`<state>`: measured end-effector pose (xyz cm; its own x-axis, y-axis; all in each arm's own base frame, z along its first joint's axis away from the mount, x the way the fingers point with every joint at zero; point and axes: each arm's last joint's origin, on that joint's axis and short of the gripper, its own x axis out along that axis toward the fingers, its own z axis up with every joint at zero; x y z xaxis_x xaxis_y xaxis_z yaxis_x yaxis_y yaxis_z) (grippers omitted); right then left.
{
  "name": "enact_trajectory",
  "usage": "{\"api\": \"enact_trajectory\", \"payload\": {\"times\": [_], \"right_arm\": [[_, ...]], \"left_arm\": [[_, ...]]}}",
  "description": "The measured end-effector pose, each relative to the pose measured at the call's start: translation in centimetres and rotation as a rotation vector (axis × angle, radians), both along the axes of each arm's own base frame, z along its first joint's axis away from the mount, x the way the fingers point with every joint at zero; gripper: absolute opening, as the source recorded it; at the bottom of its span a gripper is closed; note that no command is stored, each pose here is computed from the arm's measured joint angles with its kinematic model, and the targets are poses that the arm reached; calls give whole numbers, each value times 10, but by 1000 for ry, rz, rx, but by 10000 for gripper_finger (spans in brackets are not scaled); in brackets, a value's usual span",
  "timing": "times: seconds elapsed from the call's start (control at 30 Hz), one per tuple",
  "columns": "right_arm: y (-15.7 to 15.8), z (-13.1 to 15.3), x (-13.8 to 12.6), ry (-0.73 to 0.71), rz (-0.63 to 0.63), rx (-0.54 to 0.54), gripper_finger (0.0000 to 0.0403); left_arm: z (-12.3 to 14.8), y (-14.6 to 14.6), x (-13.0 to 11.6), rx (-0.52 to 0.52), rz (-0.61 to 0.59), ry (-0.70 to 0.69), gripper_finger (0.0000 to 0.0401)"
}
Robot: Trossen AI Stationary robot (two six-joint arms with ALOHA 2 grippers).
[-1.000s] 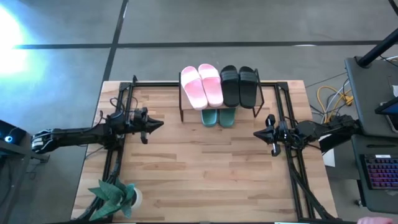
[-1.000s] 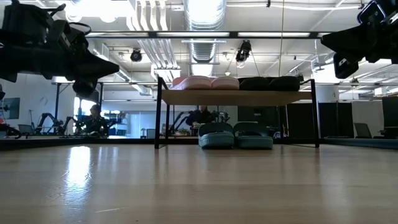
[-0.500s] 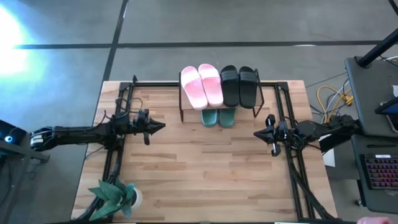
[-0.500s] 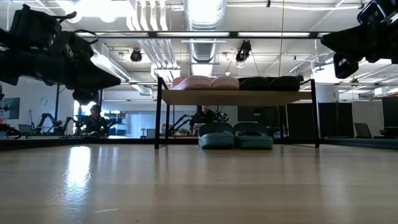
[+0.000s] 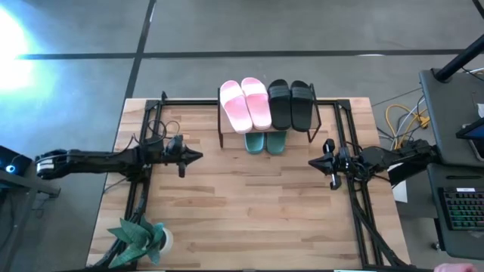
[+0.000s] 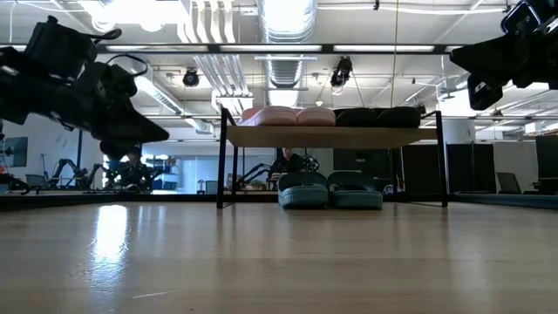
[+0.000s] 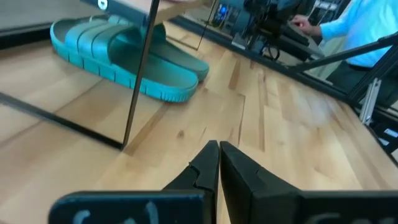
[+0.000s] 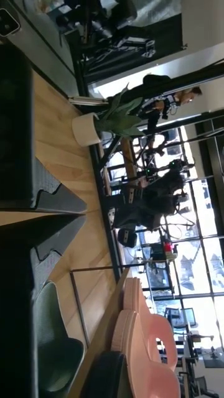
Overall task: Pick and place slides into the shelf
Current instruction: Return to Home Position
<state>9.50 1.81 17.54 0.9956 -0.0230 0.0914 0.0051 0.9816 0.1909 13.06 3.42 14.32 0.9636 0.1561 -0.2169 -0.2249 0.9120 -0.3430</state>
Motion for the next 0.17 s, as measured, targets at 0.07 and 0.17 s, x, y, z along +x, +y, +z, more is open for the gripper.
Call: {"api": "enact_trajectory", "payload": {"times": [0.07, 0.17], "right_arm": [[0, 0, 0, 0, 0, 0, 9], [0, 0, 0, 0, 0, 0, 8]], "left_arm": [[-2, 0, 1, -5, 0, 19, 0], [-6, 0, 2, -14, 0, 48, 0]]}}
